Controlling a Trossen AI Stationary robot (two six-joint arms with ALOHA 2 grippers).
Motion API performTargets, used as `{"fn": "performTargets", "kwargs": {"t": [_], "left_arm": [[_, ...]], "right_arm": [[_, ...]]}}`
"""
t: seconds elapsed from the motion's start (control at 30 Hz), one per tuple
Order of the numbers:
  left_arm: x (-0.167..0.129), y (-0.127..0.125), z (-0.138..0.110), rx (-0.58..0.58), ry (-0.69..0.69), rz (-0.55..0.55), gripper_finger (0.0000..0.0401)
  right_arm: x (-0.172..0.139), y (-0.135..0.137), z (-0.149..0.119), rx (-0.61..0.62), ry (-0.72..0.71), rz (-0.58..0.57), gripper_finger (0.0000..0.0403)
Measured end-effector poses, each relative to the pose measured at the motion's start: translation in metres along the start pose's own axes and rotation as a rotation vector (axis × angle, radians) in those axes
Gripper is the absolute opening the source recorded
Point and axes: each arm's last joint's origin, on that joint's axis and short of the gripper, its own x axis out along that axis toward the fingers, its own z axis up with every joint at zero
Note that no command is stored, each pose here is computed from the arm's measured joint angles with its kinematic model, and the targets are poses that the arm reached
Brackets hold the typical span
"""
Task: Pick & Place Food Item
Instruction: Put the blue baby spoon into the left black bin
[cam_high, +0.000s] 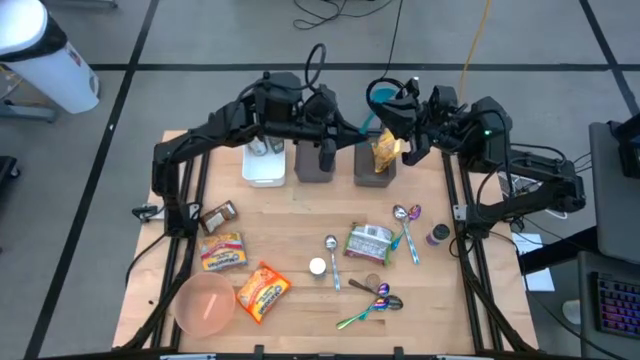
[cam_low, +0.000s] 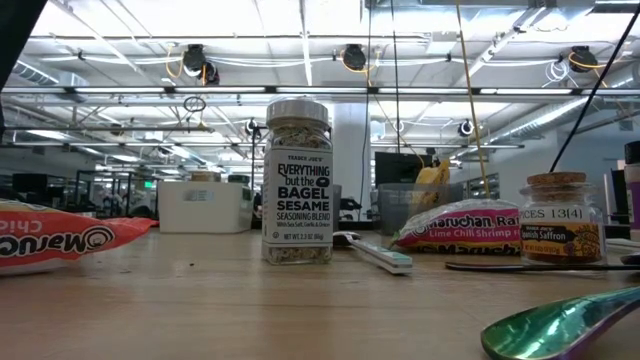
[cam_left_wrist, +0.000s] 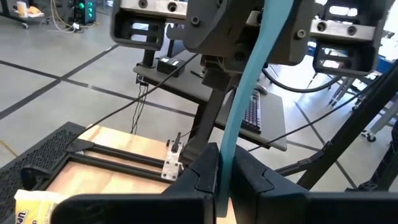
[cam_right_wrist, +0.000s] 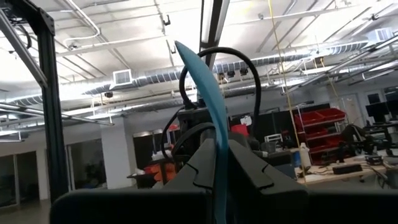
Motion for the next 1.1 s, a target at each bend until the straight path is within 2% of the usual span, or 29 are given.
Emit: {"fn": "performTargets", "kwargs": {"t": [0.3, 0.47, 0.73, 0.9, 1.1], "left_arm": [[-0.019, -0.004, 0.010, 0.022, -0.026, 0.027, 0.0012], [-0.028, -0.005, 0.015, 0.025, -0.053, 0.039, 0.0025], [-0.037, -0.007, 0.020, 0.041, -0.070, 0.044, 0.0012], [-0.042, -0.007, 0.022, 0.042, -0.083, 0.057, 0.0025], [-0.050, -0.009, 0.027, 0.058, -0.102, 0.058, 0.0012]], "right_arm": [[-0.003, 0.001, 0.004, -0.005, 0.002, -0.004, 0.0010], [-0.004, 0.001, 0.004, -0.008, 0.007, -0.004, 0.0010], [-0.004, 0.001, 0.002, 0.002, 0.021, -0.011, 0.0010], [-0.004, 0.000, 0.001, 0.003, 0.040, -0.014, 0.0007], [-0.004, 0.000, 0.000, 0.007, 0.047, -0.016, 0.0007]]}}
